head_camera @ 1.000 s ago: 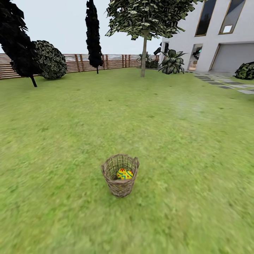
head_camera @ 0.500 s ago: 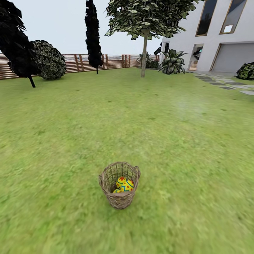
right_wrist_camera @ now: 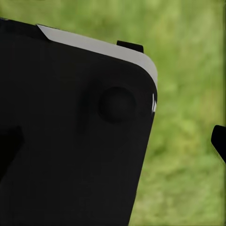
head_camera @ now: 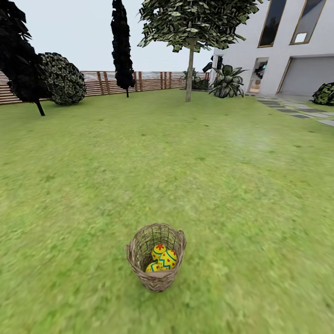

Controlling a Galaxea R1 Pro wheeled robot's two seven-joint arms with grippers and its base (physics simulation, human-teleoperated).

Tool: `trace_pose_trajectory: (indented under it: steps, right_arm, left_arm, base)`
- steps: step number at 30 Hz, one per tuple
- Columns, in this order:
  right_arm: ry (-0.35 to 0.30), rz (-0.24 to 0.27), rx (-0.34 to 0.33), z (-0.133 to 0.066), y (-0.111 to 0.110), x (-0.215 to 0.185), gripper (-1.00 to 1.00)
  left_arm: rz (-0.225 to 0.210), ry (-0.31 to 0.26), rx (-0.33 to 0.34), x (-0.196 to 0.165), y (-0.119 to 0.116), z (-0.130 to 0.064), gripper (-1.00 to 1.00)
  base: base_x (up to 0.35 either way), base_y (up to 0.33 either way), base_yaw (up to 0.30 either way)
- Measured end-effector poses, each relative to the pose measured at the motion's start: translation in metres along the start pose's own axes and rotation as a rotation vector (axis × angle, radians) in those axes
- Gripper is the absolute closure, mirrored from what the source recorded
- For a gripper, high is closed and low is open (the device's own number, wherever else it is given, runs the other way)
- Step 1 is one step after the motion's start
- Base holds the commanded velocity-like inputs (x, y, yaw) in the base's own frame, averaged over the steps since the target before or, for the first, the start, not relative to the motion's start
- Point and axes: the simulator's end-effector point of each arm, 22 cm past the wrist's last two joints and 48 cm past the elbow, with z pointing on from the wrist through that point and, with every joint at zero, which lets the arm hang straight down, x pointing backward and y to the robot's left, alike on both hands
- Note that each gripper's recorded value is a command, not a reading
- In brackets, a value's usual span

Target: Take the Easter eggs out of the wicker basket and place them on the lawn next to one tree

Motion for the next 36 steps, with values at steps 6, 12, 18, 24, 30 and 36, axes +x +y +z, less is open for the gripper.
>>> trace_pose_trajectory:
  steps: [6, 12, 18, 24, 30, 36]
  right_arm:
    - [-0.001, 0.000, -0.003, 0.000, 0.003, -0.001, -1.00]
    - [-0.001, 0.000, 0.001, 0.000, -0.001, -0.001, -1.00]
    - [0.005, 0.006, -0.002, 0.000, 0.004, 0.000, -1.00]
    - [0.008, 0.024, 0.007, 0.000, 0.000, 0.001, -1.00]
    - [-0.019, 0.017, 0.018, 0.001, -0.005, -0.013, -1.00]
    - [-0.094, 0.022, 0.043, 0.003, -0.016, -0.049, -1.00]
  left_arm:
    - [0.000, 0.000, -0.001, 0.000, 0.000, 0.000, -1.00]
    - [0.001, 0.000, 0.007, 0.000, -0.005, 0.000, -1.00]
    - [0.010, -0.005, 0.023, -0.003, -0.013, 0.000, -1.00]
    - [0.017, -0.052, -0.017, -0.034, 0.018, 0.000, -1.00]
    - [0.009, -0.210, -0.052, -0.158, 0.040, -0.016, -1.00]
    - [-0.010, -0.248, -0.047, -0.297, 0.037, -0.057, -1.00]
  base:
    - [0.011, 0.000, 0.000]
    - [0.000, 0.000, 0.000]
    - [0.000, 0.000, 0.000]
    - [0.000, 0.000, 0.000]
    - [0.000, 0.000, 0.000]
    - [0.000, 0.000, 0.000]
